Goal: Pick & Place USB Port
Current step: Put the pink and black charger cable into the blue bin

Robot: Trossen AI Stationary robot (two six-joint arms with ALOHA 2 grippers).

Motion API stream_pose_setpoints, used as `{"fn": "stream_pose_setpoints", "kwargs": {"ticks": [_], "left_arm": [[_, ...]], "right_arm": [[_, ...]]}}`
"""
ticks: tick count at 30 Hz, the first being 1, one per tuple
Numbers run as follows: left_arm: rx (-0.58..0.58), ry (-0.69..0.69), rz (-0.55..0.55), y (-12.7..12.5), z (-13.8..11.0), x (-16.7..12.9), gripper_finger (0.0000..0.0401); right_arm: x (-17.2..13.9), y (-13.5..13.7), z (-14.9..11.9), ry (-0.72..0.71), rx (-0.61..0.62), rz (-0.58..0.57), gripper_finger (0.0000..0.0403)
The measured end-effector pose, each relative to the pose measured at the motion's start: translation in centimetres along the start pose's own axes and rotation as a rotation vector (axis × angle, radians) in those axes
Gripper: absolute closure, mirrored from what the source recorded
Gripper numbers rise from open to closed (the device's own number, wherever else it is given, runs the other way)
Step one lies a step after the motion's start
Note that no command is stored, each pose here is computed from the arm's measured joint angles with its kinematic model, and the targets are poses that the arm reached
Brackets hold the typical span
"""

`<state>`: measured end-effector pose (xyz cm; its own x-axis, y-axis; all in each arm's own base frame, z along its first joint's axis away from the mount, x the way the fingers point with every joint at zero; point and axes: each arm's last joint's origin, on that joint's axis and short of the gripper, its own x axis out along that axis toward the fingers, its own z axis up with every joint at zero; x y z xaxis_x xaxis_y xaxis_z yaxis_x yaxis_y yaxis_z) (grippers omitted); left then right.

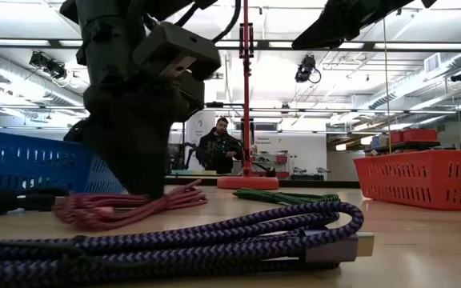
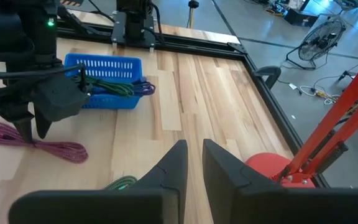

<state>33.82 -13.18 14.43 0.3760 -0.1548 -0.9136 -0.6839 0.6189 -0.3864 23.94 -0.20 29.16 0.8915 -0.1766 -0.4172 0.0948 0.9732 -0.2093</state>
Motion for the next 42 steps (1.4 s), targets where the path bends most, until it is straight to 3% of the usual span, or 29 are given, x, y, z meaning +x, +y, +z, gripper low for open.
{"fn": "stream_pose_setpoints", "kwargs": {"ticks": [9,20,42], "left_arm": [[0.003,0.052,0.049,0.5,0.6,-0.8,0.0312],[0.024,0.048,0.033,-0.5,1.1,-1.4,0.0332],[0.023,0.008,0.065,0.0,1.9,-1.4,0.0318]], "right_arm": [[0.0,0.0,-0.1,0.012,0.001,0.002,0.0352],[0.0,0.0,-0.1,0.013,0.001,0.002,0.0352],[0.0,0.0,-0.3,0.029,-0.006,0.005,0.0352]]}}
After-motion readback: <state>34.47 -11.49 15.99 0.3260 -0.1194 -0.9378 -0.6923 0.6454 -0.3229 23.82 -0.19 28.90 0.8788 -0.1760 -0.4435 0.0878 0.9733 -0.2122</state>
